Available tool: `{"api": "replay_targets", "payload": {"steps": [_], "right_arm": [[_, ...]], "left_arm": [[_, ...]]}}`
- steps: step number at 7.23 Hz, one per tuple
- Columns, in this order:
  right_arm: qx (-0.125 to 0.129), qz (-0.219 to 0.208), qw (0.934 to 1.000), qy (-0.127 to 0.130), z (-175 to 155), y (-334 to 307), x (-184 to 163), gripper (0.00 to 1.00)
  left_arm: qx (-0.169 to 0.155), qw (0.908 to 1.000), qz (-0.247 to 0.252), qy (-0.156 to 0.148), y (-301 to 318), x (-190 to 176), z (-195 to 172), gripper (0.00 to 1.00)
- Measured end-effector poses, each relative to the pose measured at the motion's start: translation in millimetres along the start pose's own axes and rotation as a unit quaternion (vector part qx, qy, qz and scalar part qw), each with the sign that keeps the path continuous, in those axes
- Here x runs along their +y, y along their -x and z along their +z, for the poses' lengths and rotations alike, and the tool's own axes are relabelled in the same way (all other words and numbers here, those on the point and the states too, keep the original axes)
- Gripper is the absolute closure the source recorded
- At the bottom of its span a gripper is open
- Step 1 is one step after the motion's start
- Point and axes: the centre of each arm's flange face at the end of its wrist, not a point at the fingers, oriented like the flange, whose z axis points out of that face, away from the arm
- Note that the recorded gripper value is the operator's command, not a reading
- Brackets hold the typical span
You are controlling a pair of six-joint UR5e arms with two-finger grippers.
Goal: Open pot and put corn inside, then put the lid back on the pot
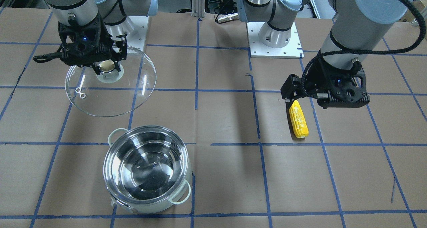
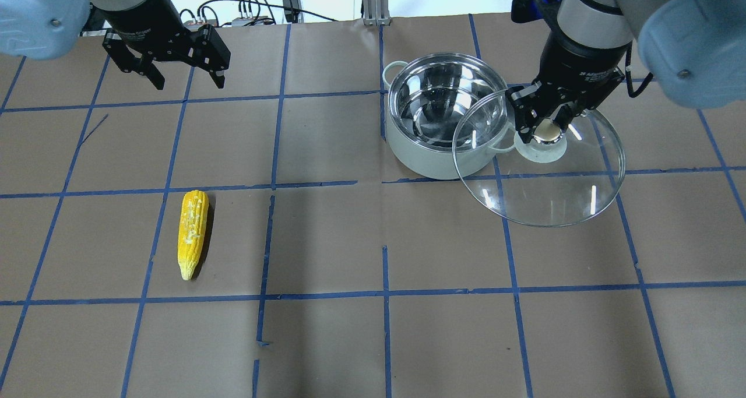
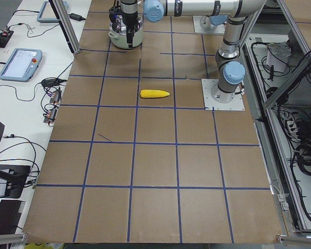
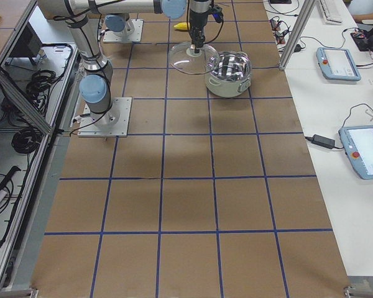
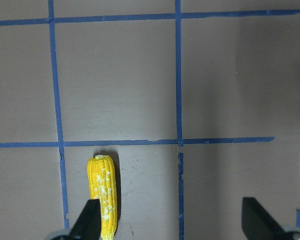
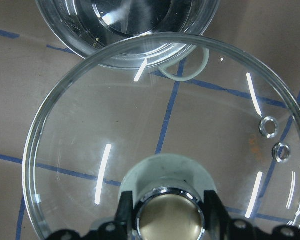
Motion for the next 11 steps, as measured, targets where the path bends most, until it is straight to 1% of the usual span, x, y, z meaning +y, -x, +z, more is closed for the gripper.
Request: {"api": "replay_targets", "payload": {"steps": [11], "right_arm": [[0.001,0.0,1.0,0.0,-0.3,-0.1,-0.2,0.72]], "left_arm": [[0.0,1.0,0.001,-0.003,-0.9,1.6,-3.6,0.0]]}}
